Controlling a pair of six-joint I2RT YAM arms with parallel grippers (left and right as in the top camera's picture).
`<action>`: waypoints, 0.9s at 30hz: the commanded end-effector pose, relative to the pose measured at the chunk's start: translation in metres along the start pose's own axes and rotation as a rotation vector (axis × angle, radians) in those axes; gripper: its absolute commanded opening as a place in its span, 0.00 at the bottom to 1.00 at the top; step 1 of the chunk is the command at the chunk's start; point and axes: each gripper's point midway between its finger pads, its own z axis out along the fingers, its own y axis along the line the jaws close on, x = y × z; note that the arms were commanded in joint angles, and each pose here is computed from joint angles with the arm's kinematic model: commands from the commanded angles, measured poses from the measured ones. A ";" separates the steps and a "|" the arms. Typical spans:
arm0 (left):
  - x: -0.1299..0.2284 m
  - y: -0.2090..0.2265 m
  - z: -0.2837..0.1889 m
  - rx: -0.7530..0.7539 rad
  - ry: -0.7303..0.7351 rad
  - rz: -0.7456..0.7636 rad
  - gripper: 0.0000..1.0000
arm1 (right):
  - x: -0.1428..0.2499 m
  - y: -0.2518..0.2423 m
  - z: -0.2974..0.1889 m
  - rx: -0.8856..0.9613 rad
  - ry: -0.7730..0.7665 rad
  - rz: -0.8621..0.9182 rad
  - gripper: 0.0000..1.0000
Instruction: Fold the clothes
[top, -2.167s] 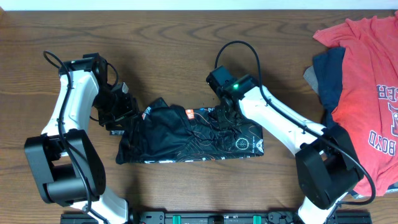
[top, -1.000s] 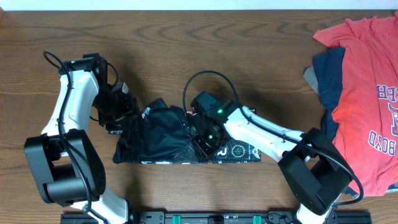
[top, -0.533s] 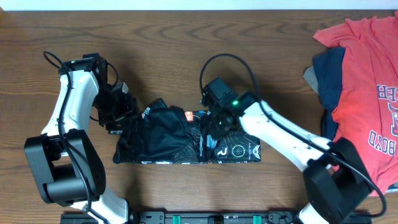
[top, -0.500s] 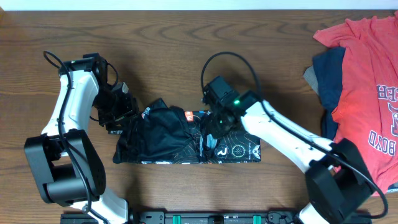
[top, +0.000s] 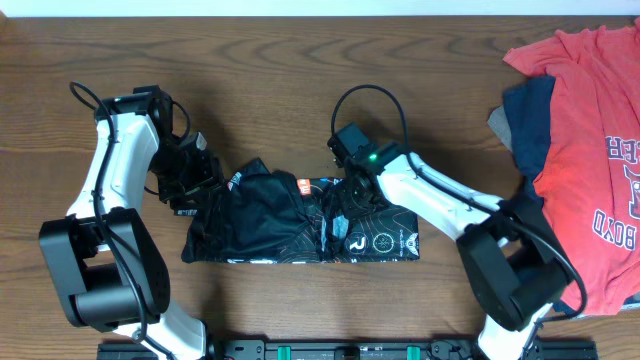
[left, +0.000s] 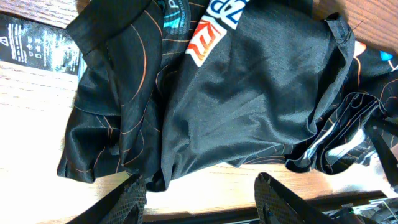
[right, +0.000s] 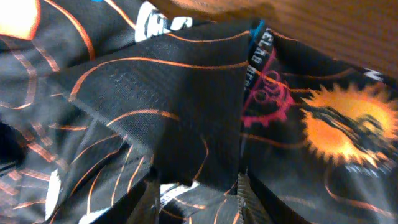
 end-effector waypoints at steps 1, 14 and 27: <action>-0.004 0.001 -0.005 -0.006 -0.018 -0.007 0.58 | -0.006 0.005 0.004 -0.030 -0.012 0.025 0.11; -0.014 0.009 -0.003 -0.051 -0.061 0.004 0.82 | -0.038 0.095 -0.030 -0.529 -0.166 -0.248 0.50; -0.019 0.035 0.038 -0.122 -0.082 0.005 0.95 | -0.029 -0.010 -0.064 -0.217 -0.137 0.005 0.52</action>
